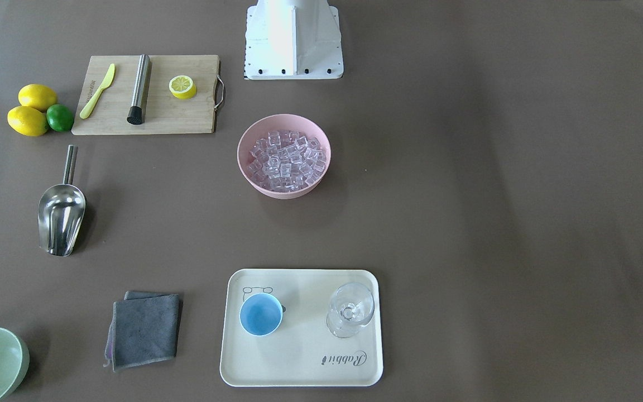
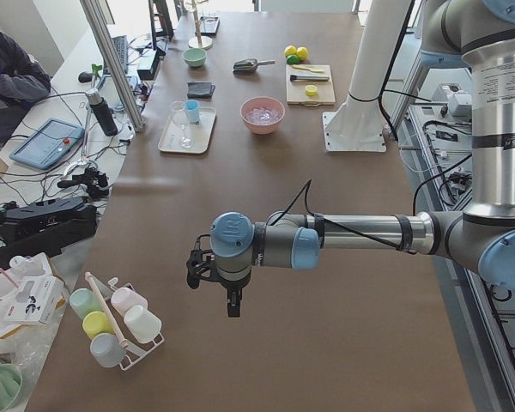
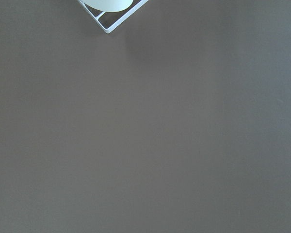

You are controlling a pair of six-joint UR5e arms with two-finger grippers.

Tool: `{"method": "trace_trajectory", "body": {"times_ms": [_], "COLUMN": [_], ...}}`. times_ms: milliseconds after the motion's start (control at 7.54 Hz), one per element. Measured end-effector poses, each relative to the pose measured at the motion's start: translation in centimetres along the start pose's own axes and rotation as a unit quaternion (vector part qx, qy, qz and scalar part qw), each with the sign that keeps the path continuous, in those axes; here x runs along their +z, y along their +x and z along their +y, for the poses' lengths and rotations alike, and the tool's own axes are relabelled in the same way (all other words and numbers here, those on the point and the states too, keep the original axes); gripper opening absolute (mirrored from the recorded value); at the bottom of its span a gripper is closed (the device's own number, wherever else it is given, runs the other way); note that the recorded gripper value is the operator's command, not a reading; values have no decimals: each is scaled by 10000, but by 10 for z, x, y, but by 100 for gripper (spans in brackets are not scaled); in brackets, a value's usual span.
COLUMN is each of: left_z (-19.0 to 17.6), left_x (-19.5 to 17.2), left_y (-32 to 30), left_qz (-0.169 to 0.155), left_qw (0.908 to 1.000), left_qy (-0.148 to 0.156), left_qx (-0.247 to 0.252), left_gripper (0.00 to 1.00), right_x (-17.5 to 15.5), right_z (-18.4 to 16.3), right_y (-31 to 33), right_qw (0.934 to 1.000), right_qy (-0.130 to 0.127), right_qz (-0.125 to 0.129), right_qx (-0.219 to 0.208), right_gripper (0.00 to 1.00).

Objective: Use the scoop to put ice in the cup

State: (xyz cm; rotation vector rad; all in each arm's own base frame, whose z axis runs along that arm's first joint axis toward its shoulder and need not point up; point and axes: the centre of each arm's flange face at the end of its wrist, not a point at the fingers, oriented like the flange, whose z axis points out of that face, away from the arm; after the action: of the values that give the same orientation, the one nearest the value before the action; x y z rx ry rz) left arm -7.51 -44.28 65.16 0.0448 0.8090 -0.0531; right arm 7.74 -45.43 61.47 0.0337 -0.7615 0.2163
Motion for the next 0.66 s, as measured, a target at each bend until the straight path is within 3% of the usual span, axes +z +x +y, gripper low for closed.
{"method": "trace_trajectory", "body": {"times_ms": [663], "left_z": [3], "left_x": [2], "left_y": [-2], "left_qz": [7], "left_qw": [10000], "left_qy": [-23], "left_qx": [-36], "left_gripper": [98], "right_x": [-1], "right_z": [2], "right_y": [2], "right_qw": [9998], "right_qy": [-124], "right_qz": [7], "right_qx": [137], "right_gripper": [100]}}
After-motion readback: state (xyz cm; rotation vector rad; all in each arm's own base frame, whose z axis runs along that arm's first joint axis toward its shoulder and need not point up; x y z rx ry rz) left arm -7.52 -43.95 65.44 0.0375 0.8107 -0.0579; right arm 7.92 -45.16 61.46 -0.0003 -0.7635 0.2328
